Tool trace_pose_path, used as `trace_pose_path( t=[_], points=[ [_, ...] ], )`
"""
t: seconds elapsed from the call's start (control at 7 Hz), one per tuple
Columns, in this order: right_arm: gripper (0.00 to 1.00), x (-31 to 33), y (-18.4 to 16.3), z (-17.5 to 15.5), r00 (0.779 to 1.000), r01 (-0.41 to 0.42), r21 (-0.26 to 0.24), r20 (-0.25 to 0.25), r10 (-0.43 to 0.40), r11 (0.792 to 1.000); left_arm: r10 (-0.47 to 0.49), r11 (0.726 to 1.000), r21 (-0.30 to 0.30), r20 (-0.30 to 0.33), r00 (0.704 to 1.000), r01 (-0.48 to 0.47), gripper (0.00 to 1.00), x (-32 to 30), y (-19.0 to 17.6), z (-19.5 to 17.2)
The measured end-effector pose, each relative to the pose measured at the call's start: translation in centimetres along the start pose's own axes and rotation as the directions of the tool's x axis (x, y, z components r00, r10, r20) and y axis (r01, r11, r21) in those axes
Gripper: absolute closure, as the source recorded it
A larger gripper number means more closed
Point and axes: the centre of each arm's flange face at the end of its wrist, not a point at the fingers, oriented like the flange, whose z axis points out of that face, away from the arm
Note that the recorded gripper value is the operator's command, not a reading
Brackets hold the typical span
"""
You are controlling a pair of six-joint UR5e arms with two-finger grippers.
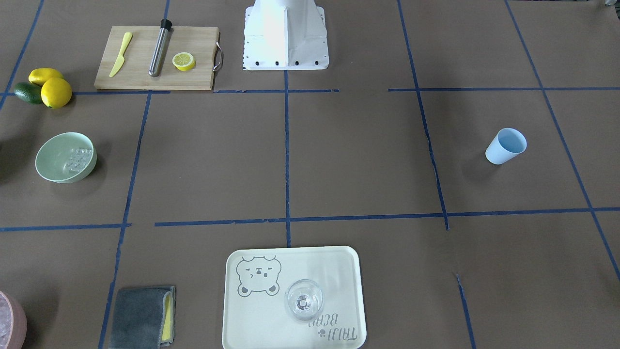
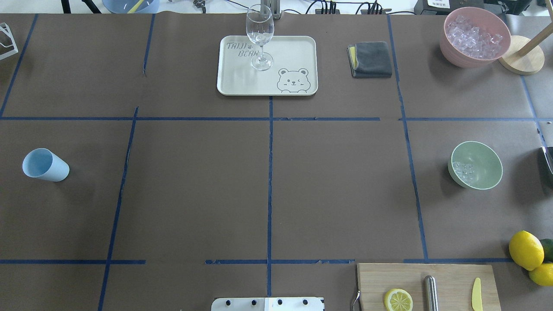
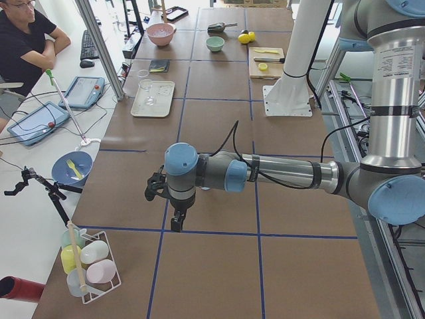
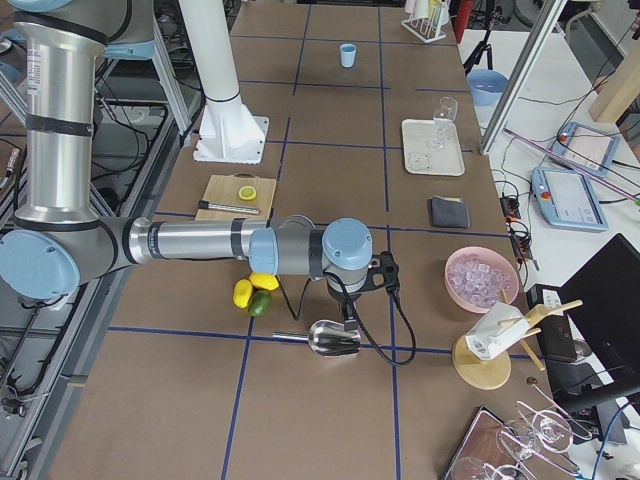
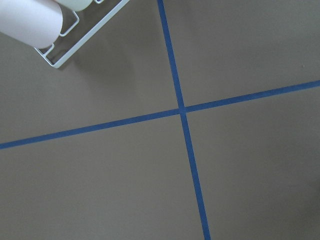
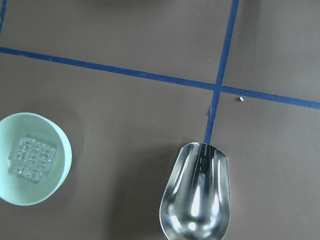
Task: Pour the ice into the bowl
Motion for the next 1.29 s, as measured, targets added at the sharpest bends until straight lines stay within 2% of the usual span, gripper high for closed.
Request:
trace_pose_path(
  t=[0.57,1.29],
  points=[
    [0.0,1.7,0.4,1.4,0.999,-0.034,-0.026,0.005,0.034,0.999,-0.071,0.997,-0.013,-0.022,0.997,0.07,0.0,-0.5,0.3,0.7],
    [0.0,2.3,0.6,1.8,0.999,-0.04,-0.034,-0.003,0.04,0.999,-0.082,0.997,-0.016,-0.021,0.996,0.082,0.0,-0.6,0.5,0.9]
  ],
)
